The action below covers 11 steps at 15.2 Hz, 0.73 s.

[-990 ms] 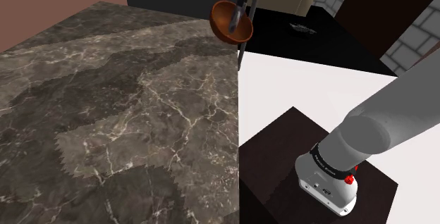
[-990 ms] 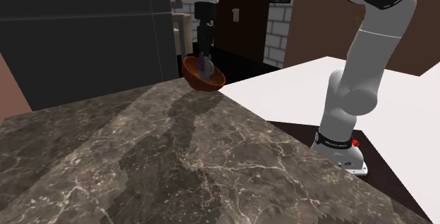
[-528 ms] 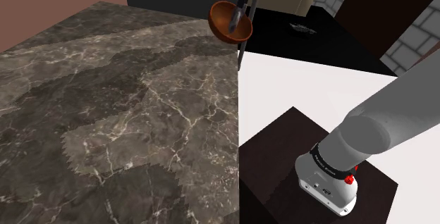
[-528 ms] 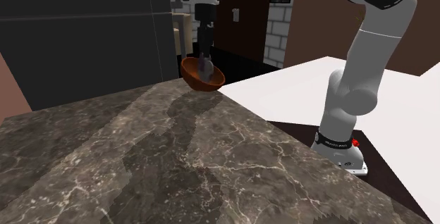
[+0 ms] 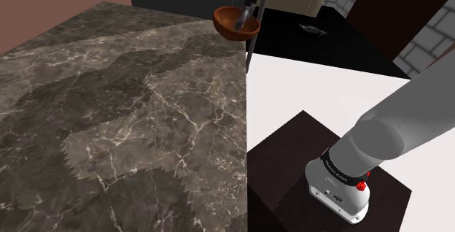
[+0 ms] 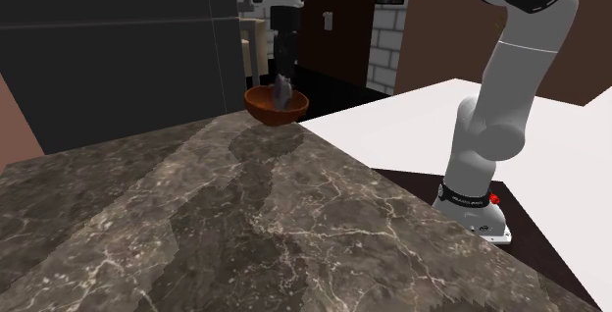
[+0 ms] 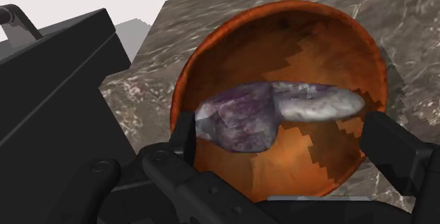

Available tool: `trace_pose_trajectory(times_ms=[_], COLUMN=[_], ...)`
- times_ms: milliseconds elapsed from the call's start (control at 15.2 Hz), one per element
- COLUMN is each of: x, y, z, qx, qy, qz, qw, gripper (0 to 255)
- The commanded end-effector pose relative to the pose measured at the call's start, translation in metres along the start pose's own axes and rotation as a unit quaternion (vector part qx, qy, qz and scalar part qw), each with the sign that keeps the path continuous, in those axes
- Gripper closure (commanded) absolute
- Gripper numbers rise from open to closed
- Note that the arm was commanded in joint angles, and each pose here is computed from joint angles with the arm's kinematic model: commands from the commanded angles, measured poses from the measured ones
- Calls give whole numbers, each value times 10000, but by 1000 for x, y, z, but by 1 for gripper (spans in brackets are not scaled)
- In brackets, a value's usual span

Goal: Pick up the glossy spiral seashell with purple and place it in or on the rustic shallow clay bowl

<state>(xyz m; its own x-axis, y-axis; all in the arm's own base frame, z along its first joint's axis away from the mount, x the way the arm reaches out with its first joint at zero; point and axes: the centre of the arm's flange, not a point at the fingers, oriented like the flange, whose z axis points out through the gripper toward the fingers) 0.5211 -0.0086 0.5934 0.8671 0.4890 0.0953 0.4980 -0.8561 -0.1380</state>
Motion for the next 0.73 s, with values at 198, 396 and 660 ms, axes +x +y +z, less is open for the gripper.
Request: trace_pose_trajectory(times_ms=[198,396,660], x=[0,0,0], y=[-1,-1,-1], z=[-44,-44,-44], qx=[3,3,3], qy=[-3,-3,-3], qz=[-1,-1,-1], qw=[10000,10000,10000], gripper=[0,0,0])
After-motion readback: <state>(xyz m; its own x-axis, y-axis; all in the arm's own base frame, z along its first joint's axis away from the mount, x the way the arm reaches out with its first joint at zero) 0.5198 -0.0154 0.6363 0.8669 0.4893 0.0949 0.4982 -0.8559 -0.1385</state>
